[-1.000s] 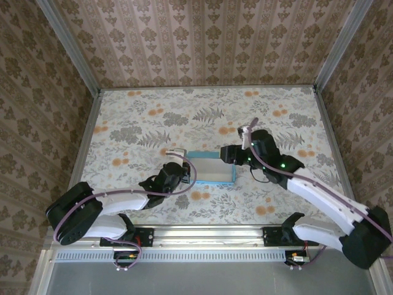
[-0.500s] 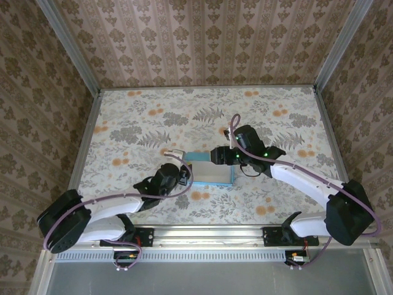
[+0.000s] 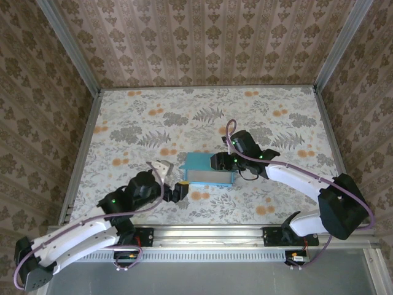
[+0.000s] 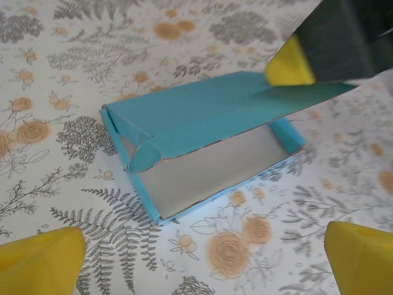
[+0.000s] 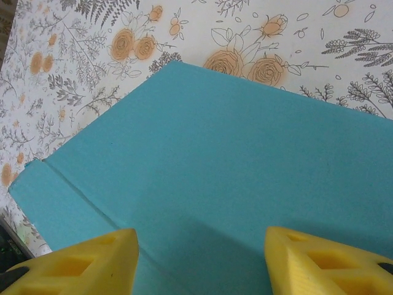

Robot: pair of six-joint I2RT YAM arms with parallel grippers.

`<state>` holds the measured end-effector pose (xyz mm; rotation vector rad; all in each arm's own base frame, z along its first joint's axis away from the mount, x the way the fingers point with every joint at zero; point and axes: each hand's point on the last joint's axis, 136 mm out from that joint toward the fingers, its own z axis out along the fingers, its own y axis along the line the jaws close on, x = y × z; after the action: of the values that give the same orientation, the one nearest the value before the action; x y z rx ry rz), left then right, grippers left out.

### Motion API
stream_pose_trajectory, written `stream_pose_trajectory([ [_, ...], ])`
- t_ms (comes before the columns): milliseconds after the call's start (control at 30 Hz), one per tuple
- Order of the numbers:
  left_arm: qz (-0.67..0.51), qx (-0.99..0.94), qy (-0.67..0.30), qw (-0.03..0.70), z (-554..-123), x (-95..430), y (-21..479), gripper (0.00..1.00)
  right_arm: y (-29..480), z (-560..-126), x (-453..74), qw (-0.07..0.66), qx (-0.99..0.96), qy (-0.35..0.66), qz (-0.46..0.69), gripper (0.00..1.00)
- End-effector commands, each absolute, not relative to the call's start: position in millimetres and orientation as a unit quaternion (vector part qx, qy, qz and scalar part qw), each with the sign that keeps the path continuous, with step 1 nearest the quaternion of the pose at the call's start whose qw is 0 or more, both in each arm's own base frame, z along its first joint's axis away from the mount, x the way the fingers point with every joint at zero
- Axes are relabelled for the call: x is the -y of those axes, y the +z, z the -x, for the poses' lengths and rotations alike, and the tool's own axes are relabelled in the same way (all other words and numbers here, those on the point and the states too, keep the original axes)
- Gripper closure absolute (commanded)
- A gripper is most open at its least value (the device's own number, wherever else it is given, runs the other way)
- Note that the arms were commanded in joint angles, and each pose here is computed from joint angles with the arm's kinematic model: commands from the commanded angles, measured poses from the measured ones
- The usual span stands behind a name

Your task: Fold the paper box

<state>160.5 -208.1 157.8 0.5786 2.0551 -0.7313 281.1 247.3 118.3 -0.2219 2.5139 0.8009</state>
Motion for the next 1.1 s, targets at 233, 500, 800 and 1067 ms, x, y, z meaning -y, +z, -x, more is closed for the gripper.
stream_pose_trajectory([
  [233, -0.155, -0.874, -0.308, 0.342, -165, 198, 162, 0.12, 88, -271, -250, 0.217, -0.932, 0.280, 0.078, 0.44],
  [500, -0.118, -0.899, -0.324, 0.270, -194, 213, 146, 0.25, 83, -268, -247, 0.216, -0.934, 0.273, 0.078, 0.46],
  [800, -0.121, -0.903, -0.347, 0.220, -205, 236, 128, 0.33, 76, -265, -248, 0.212, -0.935, 0.272, 0.077, 0.46],
  [1067, -0.120, -0.909, -0.336, 0.213, -213, 240, 115, 0.34, 73, -264, -250, 0.210, -0.935, 0.274, 0.079, 0.47],
])
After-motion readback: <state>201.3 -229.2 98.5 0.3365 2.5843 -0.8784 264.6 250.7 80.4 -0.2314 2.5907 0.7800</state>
